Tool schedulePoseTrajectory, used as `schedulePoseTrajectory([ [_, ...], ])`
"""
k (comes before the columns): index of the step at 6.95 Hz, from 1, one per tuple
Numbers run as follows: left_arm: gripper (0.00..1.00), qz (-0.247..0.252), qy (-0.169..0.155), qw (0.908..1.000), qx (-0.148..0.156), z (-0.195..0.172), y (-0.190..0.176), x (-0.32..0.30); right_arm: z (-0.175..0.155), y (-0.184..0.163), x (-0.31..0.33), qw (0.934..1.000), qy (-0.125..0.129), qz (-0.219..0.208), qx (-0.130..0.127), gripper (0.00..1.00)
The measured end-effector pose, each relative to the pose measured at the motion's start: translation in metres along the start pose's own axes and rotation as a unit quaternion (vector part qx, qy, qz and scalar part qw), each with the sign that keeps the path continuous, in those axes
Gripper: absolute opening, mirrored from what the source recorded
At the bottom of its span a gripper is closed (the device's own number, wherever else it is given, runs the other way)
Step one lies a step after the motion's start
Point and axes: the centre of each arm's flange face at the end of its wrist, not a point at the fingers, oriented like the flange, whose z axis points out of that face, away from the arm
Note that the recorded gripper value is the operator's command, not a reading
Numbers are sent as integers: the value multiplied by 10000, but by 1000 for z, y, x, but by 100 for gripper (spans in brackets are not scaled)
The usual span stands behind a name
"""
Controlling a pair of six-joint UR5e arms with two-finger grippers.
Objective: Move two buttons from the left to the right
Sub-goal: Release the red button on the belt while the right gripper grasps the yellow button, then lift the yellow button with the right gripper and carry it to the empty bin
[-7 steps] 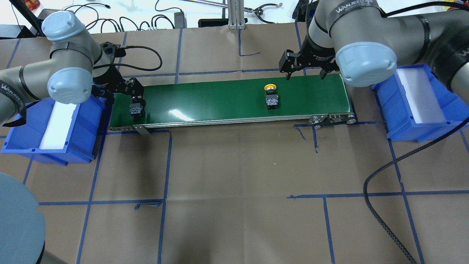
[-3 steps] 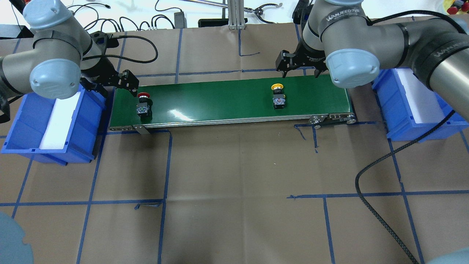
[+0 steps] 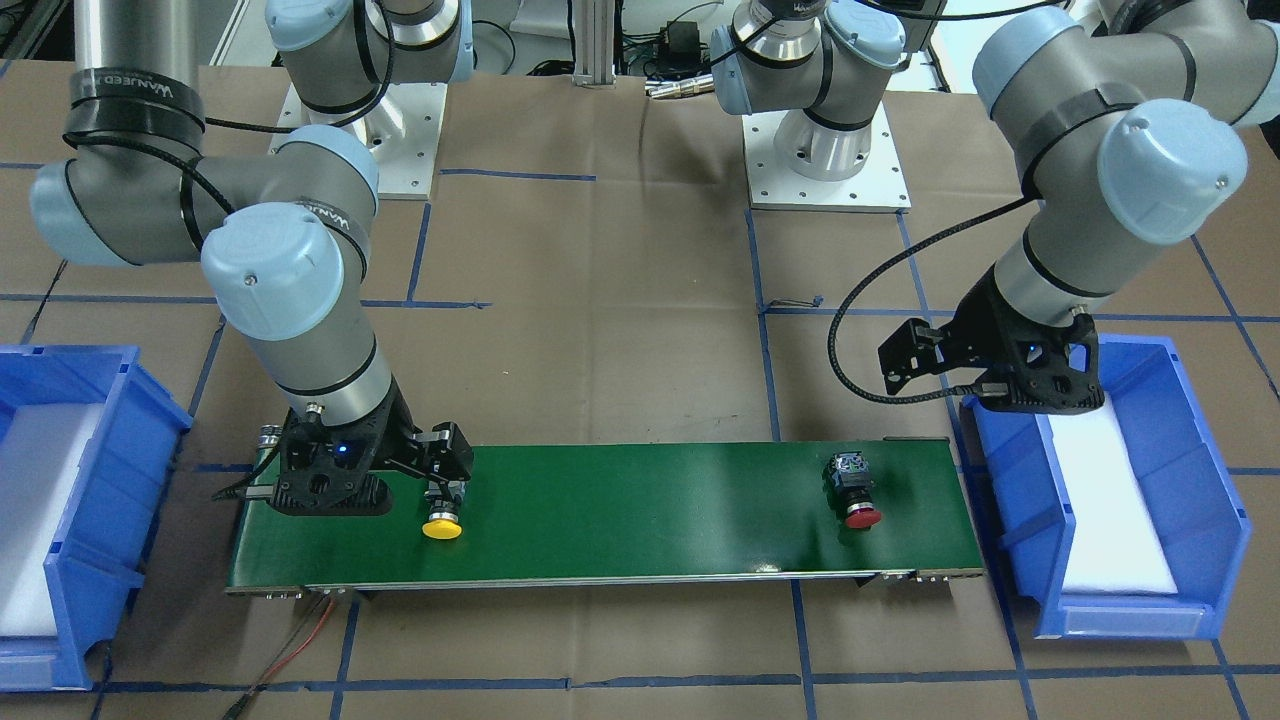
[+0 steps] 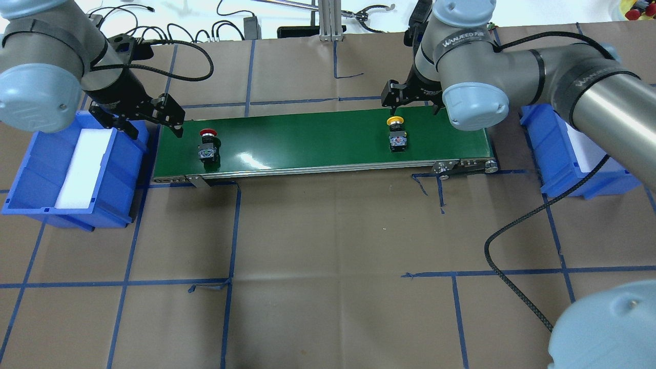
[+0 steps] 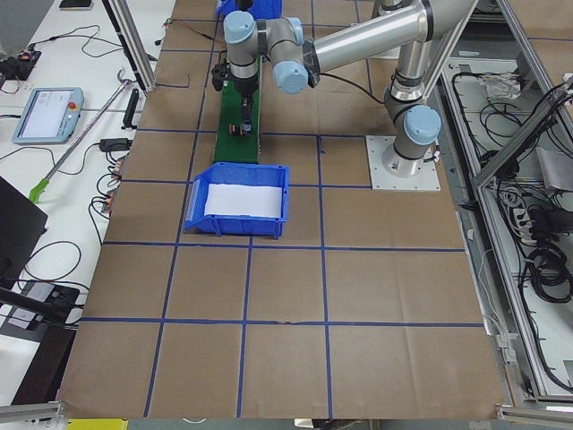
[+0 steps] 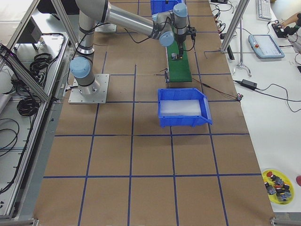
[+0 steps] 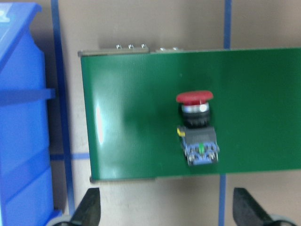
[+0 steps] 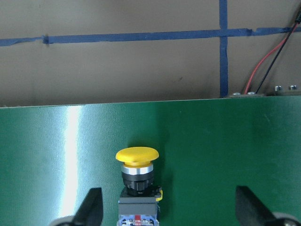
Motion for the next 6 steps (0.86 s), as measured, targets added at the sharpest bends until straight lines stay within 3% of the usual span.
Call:
schedulePoseTrajectory([
  [1, 100, -26, 2, 9999, -114, -21, 21, 14, 21, -1, 0, 9999, 2, -23, -159, 100],
  [2, 100, -135, -2, 9997, -217, -40, 40, 32, 41, -1, 1, 9995, 3, -31, -317, 93],
  [3, 100, -216, -9, 9993, -302, -54, 54, 48, 56, 0, 1, 9991, 23, -15, -433, 39],
  [4, 100, -258, -19, 9989, -380, -63, 62, 59, 64, 0, 3, 9987, 54, 16, -508, 9],
  [6, 100, -255, -116, 9986, -451, -67, 69, 73, 61, 3, 6, 9978, 99, 50, -654, 4],
])
